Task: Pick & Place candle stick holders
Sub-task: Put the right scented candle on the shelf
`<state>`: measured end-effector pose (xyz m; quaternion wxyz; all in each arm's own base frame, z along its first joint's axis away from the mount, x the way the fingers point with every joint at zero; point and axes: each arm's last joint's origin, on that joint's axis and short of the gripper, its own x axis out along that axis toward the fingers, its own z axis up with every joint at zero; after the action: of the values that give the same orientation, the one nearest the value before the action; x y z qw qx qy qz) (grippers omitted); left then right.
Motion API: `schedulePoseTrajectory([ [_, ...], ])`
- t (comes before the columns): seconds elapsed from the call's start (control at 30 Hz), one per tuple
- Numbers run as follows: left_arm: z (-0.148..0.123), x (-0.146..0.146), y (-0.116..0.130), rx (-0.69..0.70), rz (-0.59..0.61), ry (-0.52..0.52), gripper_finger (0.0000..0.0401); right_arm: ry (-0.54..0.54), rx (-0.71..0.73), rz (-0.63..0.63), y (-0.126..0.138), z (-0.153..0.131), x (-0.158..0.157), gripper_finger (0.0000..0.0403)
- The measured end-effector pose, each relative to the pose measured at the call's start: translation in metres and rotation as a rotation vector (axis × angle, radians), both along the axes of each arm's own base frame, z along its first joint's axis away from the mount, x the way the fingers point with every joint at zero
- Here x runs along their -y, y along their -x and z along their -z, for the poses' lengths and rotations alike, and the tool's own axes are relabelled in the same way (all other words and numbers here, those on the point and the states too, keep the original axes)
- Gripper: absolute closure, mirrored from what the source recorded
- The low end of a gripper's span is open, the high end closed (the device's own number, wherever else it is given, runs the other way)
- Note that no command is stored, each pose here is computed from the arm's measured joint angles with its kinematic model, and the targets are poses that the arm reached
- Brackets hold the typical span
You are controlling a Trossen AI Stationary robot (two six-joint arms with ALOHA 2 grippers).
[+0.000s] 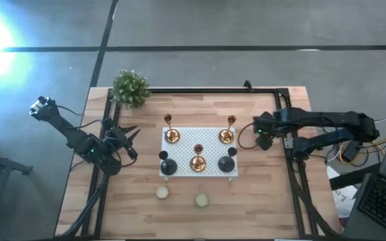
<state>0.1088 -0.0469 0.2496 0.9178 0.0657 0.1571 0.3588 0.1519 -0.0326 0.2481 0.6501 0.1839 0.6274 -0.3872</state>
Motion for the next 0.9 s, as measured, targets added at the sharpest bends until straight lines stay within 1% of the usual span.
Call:
schedulePoseTrajectory([
  [0.1,0.0,0.0,0.0,0.0,0.0,0.0,0.0318,-0.038,-0.059,0.017,-0.002,0.01,0.009,0.0073],
  [0.23,0.0,0.0,0.0,-0.006,0.005,0.007,0.0318,-0.051,-0.092,-0.029,0.0,0.018,0.013,0.0074],
  [0.3,0.001,0.0,0.0,-0.011,0.01,0.012,0.0318,-0.05,-0.068,-0.064,0.002,0.018,0.013,0.0076],
  [0.4,0.001,0.0,0.0,-0.014,0.013,0.018,0.0318,-0.048,-0.002,-0.079,0.004,0.019,0.013,0.0076],
  [0.5,0.001,0.0,0.0,-0.011,0.012,0.021,0.0318,-0.103,0.091,-0.111,0.004,0.02,0.013,0.0077],
  [0.6,0.001,0.0,0.0,-0.004,0.01,0.028,0.0318,-0.135,0.136,-0.121,0.004,0.025,0.017,0.0078],
  [0.9,0.001,0.0,0.0,-0.008,0.011,0.025,0.0318,-0.208,0.105,-0.109,0.004,0.035,0.038,0.0075],
])
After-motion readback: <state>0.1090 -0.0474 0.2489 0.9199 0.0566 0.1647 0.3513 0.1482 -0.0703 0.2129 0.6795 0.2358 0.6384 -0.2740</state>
